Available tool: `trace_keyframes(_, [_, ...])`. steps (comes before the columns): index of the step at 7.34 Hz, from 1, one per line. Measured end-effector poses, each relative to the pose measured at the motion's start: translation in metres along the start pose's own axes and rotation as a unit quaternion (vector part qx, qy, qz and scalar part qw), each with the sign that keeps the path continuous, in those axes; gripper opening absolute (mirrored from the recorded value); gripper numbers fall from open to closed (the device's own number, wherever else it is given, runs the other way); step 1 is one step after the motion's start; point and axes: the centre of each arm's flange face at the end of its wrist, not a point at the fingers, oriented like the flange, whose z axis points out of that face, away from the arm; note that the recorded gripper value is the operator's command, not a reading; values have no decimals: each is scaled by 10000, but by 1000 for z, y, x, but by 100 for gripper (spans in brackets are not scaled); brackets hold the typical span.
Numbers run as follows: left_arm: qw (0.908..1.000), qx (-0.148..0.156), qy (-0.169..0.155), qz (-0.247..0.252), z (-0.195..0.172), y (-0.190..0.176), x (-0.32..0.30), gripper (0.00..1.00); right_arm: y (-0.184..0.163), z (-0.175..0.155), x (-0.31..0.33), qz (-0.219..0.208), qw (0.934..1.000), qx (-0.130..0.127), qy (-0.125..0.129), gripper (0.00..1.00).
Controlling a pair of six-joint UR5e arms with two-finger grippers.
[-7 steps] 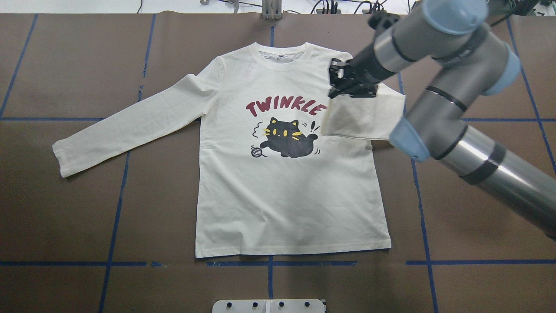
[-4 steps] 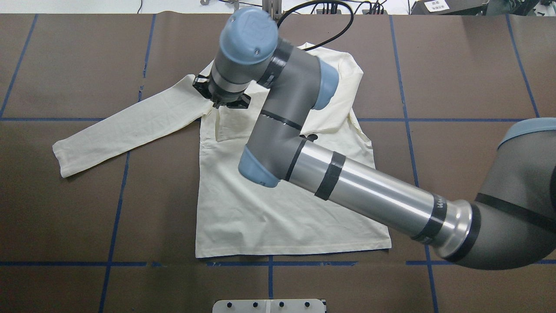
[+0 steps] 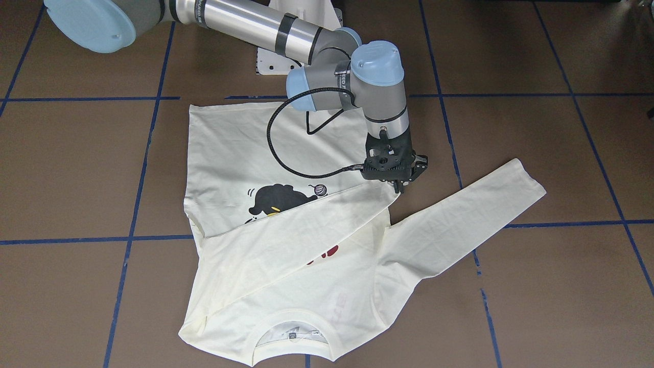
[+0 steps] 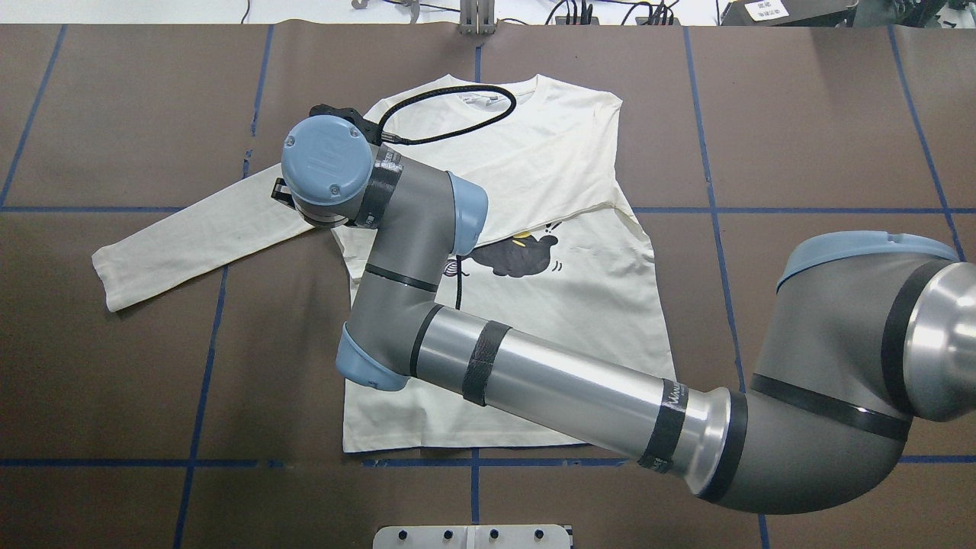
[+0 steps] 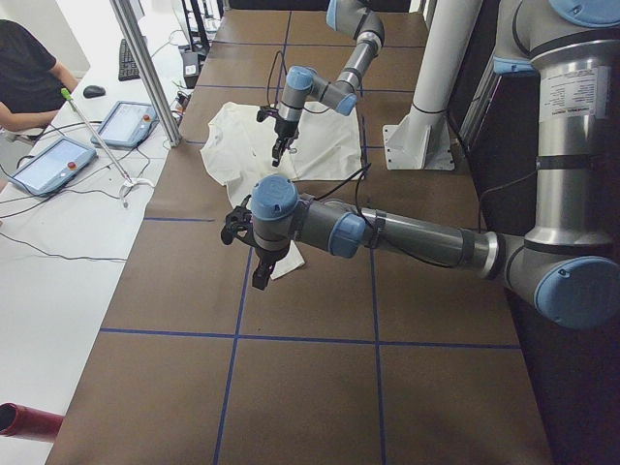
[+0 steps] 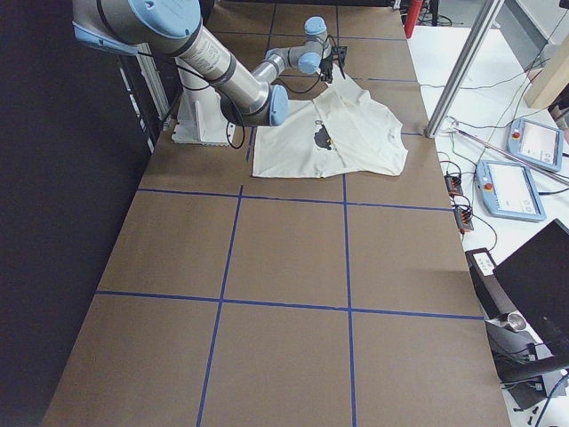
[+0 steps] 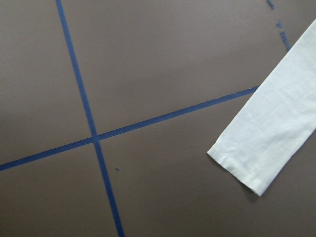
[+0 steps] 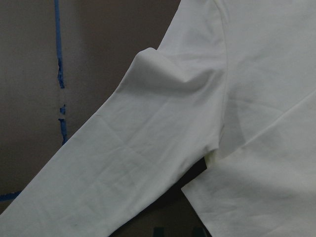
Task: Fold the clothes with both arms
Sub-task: 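Carry the sleeve across the shirt body with the right gripper and release, then withdraw the right gripper while the left gripper approaches the other cuff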
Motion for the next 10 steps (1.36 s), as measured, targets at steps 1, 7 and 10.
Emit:
trace_keyframes(1, [9999,-8,143,-59,20,-6,15,100,-13,-20,1,90,9999,-25,-59,99])
trace_keyframes(7, [9882,-629,136,-1390,184,-53,54,98,-183,-207,341,476,9964,-666,200,99])
trace_keyframes(10, [9867,-924,-105,-1331,233,-41,79,83,-201,-242,445,311,9964,-649,450,100])
